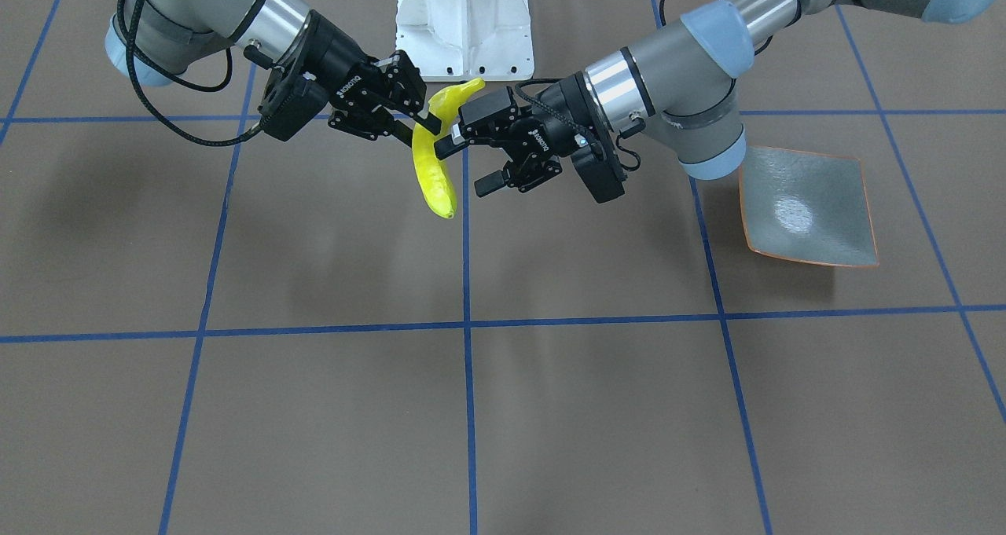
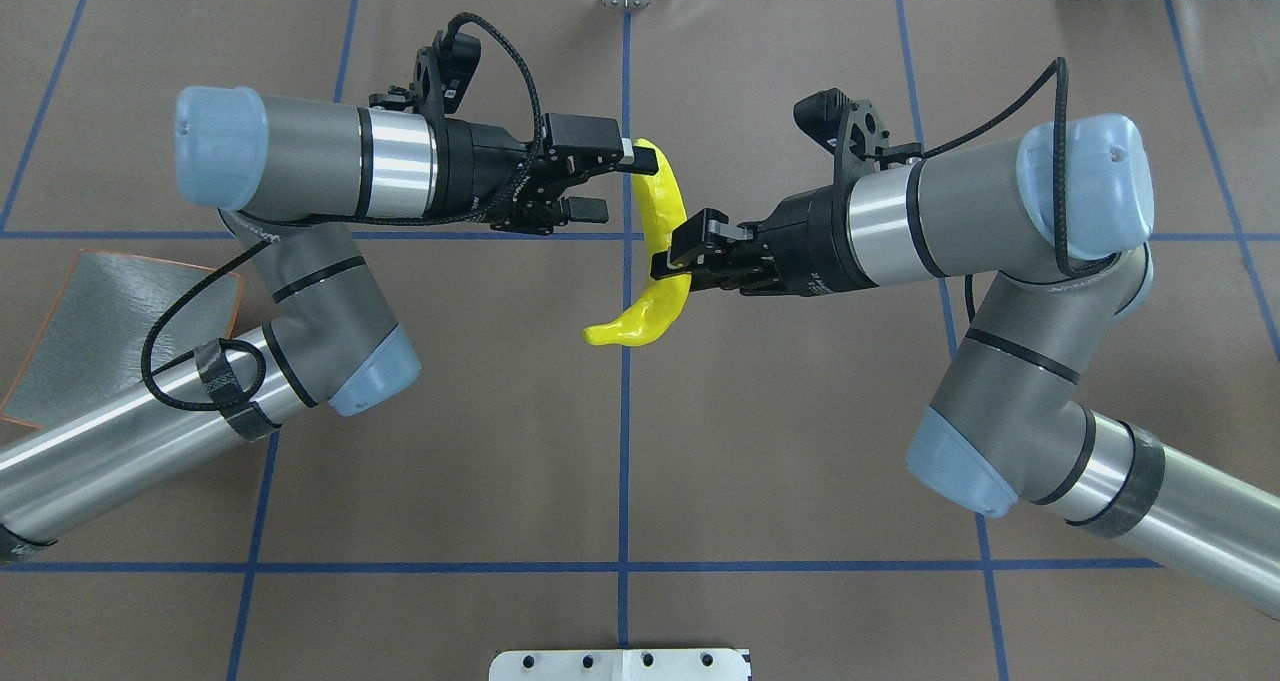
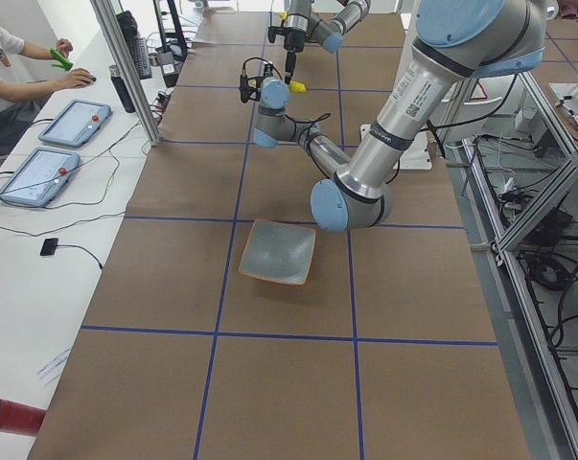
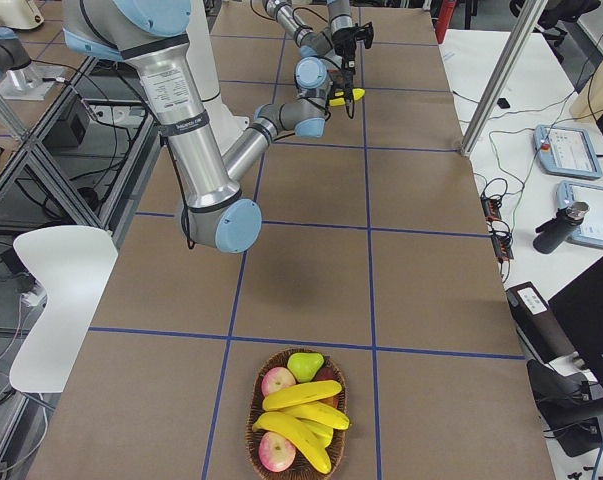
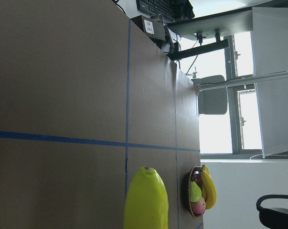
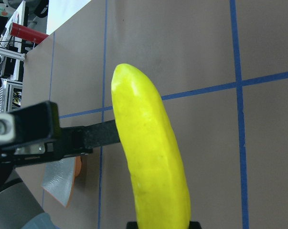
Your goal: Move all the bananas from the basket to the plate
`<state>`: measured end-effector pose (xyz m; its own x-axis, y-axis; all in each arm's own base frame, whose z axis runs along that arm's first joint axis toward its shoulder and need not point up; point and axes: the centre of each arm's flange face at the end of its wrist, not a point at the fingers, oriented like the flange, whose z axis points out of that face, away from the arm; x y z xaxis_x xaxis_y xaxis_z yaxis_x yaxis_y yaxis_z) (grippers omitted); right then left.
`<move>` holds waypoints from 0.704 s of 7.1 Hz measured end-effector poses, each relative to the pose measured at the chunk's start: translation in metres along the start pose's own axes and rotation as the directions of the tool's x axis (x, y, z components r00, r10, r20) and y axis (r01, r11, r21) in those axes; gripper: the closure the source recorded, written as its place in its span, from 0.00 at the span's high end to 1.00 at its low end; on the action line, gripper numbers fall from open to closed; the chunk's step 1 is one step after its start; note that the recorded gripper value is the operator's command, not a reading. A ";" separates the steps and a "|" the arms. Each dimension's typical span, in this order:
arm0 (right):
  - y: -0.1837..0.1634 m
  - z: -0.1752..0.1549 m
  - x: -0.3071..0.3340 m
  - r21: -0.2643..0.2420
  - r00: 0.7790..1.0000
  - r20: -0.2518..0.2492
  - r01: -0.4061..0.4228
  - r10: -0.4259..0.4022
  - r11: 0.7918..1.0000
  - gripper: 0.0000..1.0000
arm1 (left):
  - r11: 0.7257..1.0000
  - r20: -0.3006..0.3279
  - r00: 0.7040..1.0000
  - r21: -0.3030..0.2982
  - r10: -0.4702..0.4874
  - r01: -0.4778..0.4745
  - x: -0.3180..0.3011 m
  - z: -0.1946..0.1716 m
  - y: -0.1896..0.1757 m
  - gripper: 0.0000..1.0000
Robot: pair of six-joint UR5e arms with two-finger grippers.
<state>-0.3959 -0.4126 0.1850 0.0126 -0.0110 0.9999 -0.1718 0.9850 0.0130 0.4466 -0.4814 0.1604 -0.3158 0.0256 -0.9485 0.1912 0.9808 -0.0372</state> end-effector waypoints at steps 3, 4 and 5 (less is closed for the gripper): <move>-0.002 -0.002 -0.004 0.003 1.000 0.010 -0.022 0.022 1.000 0.00 | 1.000 -0.015 1.000 -0.021 -0.002 0.002 0.004 0.015 0.017 0.92; -0.003 -0.003 -0.005 0.005 1.000 0.012 -0.023 0.023 1.000 0.00 | 1.000 -0.015 1.000 -0.024 -0.004 0.004 0.003 0.018 0.020 0.84; -0.003 -0.004 -0.005 0.006 1.000 0.013 -0.023 0.023 1.000 0.00 | 1.000 -0.016 1.000 -0.023 -0.006 0.006 0.002 0.021 0.023 0.72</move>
<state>-0.3919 -0.4151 0.1794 -0.0037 0.0097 0.9999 -0.1783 0.9839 -0.0102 0.4697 -0.4624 0.1513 -0.3315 0.0223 -0.9432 0.1678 0.9852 -0.0356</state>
